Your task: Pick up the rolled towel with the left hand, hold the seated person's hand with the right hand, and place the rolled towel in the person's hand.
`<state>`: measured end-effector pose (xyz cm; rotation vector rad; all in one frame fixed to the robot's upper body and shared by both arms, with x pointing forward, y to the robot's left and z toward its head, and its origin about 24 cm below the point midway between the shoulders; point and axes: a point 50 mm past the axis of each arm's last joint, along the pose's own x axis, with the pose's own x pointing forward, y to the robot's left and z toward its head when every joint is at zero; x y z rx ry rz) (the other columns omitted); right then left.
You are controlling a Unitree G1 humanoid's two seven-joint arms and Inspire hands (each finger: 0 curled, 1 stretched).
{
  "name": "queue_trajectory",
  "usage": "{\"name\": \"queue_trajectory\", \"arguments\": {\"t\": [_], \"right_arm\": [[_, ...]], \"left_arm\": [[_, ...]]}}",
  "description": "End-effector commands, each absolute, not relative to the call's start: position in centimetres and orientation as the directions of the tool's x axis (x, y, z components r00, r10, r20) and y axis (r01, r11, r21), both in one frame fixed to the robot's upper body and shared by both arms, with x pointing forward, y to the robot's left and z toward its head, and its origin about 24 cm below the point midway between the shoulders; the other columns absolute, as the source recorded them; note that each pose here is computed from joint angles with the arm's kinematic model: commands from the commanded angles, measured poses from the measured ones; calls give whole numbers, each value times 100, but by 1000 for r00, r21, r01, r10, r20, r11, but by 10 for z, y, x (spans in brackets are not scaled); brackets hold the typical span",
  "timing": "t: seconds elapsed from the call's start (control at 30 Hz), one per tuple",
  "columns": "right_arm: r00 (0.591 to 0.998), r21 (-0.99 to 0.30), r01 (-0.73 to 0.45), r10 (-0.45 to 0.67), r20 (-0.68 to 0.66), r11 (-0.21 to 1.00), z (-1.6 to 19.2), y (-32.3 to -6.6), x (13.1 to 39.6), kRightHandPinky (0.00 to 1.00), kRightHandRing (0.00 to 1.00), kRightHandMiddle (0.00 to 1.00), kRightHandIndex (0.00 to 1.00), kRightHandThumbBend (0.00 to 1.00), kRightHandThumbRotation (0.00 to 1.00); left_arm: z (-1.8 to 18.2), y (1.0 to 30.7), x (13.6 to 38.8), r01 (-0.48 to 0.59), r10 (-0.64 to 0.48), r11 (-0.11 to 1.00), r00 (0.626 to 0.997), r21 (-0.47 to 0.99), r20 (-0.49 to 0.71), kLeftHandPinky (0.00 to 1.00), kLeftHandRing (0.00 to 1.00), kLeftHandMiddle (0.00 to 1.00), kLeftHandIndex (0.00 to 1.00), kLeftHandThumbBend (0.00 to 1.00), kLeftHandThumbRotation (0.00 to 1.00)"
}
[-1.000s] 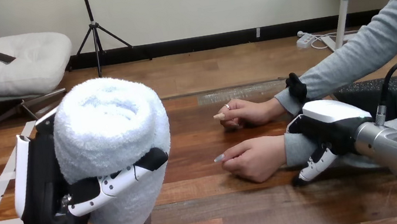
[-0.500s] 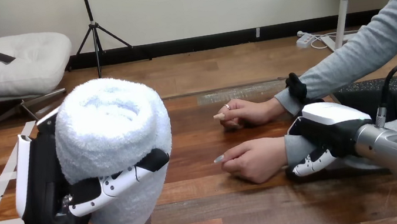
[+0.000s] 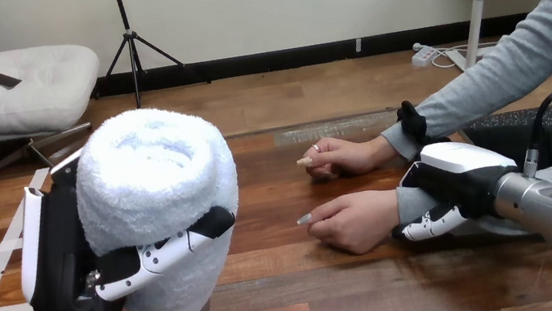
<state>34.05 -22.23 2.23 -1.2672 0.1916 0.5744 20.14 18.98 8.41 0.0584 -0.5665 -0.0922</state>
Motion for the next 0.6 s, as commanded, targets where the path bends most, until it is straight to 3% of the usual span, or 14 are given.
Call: {"name": "queue_trajectory", "arguments": {"t": [0.0, 0.3, 0.57], "right_arm": [[862, -841, -481, 311, -401, 247, 24, -221, 341, 35, 39, 45, 45, 49, 43], [872, -840, -462, 318, -371, 286, 27, -222, 341, 32, 36, 42, 42, 47, 38], [877, -837, -453, 319, -359, 306, 29, -223, 341, 31, 36, 42, 43, 46, 40]], "left_arm": [[103, 189, 207, 63, -107, 994, 780, 93, 617, 21, 26, 32, 37, 57, 0], [103, 189, 207, 62, -104, 994, 783, 89, 614, 21, 26, 32, 37, 57, 0], [102, 188, 207, 64, -103, 994, 784, 85, 612, 21, 26, 32, 37, 57, 0]]}}
